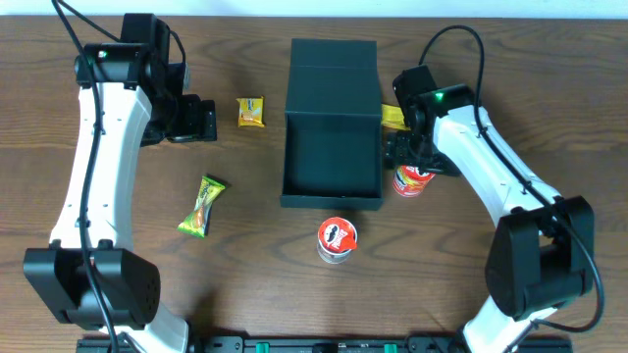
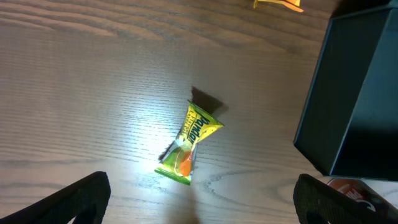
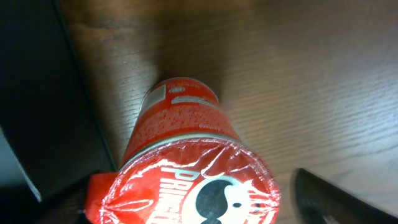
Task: Pack container
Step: 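Grasp the red Pringles can with the right gripper and lift it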
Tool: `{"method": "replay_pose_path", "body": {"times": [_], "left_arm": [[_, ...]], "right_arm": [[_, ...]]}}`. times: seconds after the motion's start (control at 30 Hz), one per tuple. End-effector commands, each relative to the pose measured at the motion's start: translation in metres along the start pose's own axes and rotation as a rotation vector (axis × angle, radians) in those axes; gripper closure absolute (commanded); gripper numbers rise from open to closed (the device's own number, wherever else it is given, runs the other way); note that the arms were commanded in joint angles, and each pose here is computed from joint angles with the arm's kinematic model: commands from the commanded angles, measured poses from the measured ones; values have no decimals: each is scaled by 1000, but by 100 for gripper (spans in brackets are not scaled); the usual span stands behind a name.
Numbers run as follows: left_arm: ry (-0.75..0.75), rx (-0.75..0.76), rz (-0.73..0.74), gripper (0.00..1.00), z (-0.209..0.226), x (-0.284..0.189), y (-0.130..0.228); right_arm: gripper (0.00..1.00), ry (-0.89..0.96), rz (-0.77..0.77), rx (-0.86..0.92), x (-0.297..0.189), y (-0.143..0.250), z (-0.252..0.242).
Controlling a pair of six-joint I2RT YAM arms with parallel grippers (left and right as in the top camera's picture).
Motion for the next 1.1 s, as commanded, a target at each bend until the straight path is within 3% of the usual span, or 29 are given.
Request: {"method": "replay_pose_path", "body": {"times": [0.0, 0.07, 0.27, 0.5, 0.8, 1.07], "left_arm": [[-12, 7, -12, 4, 1, -4, -1], [-12, 7, -12, 4, 1, -4, -1], [-12, 6, -12, 4, 1, -4, -1], [-12, 6, -12, 4, 1, -4, -1], [-12, 6, -13, 4, 1, -4, -1], [-12, 6, -19, 4, 1, -4, -2]], "right_arm": [[25, -11, -8, 11, -3, -1, -4], [34, -23, -9, 11, -3, -1, -2], [44, -31, -11, 12, -3, -2, 0], [41, -72, -24, -15, -22, -10, 5], [39, -137, -141, -38, -105, -40, 6], [36, -530, -156, -19, -151, -50, 56]]}}
Point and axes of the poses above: each gripper's point midway between its finger pads, its own x axis out along the fingers, its own z axis along the line the jaws close on, y = z × x, the point moved 2 cm from there along -x, back along the fingers, and after that the axes turned 3 degrees about -x, right-handed, at the moved point
